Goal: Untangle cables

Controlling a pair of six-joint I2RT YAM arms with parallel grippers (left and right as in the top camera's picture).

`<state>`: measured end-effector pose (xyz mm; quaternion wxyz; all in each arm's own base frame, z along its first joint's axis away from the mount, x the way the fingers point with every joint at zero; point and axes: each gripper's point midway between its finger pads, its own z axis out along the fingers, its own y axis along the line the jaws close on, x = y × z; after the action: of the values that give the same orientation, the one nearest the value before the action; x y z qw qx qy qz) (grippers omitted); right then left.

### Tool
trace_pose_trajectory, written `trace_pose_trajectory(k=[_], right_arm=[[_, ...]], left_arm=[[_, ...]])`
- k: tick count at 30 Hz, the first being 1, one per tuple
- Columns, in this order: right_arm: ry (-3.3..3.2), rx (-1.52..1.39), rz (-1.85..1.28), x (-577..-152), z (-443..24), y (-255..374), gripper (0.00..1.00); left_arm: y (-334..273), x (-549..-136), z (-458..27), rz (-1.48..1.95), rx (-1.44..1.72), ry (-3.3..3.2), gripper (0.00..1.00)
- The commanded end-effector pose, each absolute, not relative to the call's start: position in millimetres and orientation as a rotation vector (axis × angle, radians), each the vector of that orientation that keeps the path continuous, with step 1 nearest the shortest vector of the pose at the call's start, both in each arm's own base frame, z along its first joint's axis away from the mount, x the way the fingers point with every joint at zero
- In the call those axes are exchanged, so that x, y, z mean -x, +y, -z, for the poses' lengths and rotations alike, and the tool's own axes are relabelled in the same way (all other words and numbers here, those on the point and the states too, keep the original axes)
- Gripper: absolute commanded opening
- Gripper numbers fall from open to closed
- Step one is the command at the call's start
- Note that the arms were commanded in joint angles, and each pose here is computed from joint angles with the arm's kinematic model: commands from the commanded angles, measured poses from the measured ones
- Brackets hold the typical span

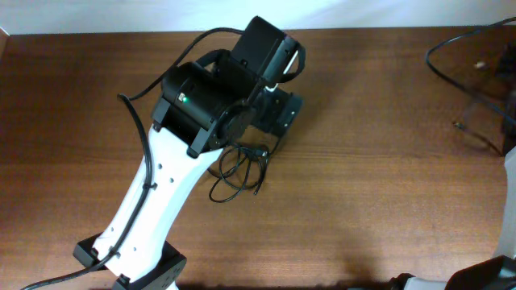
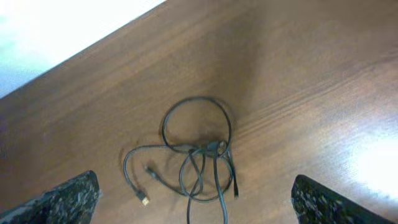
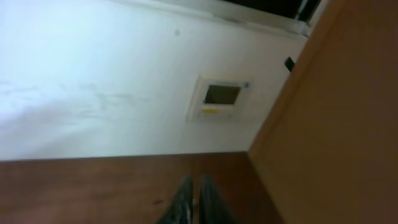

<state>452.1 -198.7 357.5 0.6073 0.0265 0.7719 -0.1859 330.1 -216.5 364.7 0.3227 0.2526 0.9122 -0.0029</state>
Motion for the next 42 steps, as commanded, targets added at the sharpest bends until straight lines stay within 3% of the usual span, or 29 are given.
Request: trace_pose_trajectory(k=[1,4,5,6,7,8,11,17,23,26,27,28,32,34,36,38,40,42], right_arm=[[1.864,-0.094,0.376,-441,-342,-210,0.04],[1.854,-0.118,0.393,-427,-350,-220,0.04],[1.871,-0.123,0.386,-427,-345,-220,0.08],[1.892,-0.206,0.318,-427,-335,-220,0.79],[1.913,-0.281,0.257,-427,-326,-219,0.96],[1.948,-0.344,0.184,-427,-311,-217,0.97],[2.062,-0.647,-0.084,-429,-254,-201,0.95],[2.33,-0.644,-0.119,-475,-142,-133,0.93],[2.476,-0.738,-0.102,-472,-66,-134,0.91],[2.485,-0.732,-0.104,-472,-65,-131,0.91],[2.482,-0.735,-0.094,-472,-65,-132,0.15],[2.479,-0.735,-0.088,-472,-65,-133,0.04],[2.405,-0.681,-0.081,-489,-78,-138,0.04],[2.249,-0.461,-0.041,-523,-142,-144,0.04],[2.074,-0.278,0.07,-552,-241,-154,0.04],[1.9,-0.216,0.214,-567,-308,-176,0.04],[1.862,-0.248,0.257,-571,-302,-205,0.04],[1.864,-0.31,0.291,-575,-268,-254,0.04]], left_arm=[[-217,-328,-377,0.042,-0.668,2.352,0.99],[-220,-330,-380,0.055,-0.661,2.335,0.99],[-221,-332,-382,0.061,-0.656,2.324,0.99],[-223,-335,-385,0.062,-0.653,2.307,0.99],[-224,-337,-387,0.055,-0.668,2.29,0.99],[-225,-339,-389,0.059,-0.669,2.276,0.99],[-225,-338,-388,0.057,-0.671,2.281,0.99],[-224,-337,-387,0.052,-0.675,2.288,0.99],[-220,-339,-388,0.021,-0.661,2.285,0.99],[-219,-339,-387,0.021,-0.663,2.286,0.99],[-219,-339,-387,0.02,-0.663,2.287,0.99],[-219,-339,-387,0.02,-0.663,2.288,0.99],[-218,-337,-385,0.012,-0.669,2.299,0.99],[-214,-338,-385,-0.014,-0.66,2.3,0.99],[-207,-341,-387,-0.068,-0.636,2.291,0.99],[-205,-347,-391,-0.088,-0.61,2.267,0.99],[-207,-348,-393,-0.082,-0.604,2.257,0.99],[-209,-352,-398,-0.069,-0.592,2.236,0.99]])
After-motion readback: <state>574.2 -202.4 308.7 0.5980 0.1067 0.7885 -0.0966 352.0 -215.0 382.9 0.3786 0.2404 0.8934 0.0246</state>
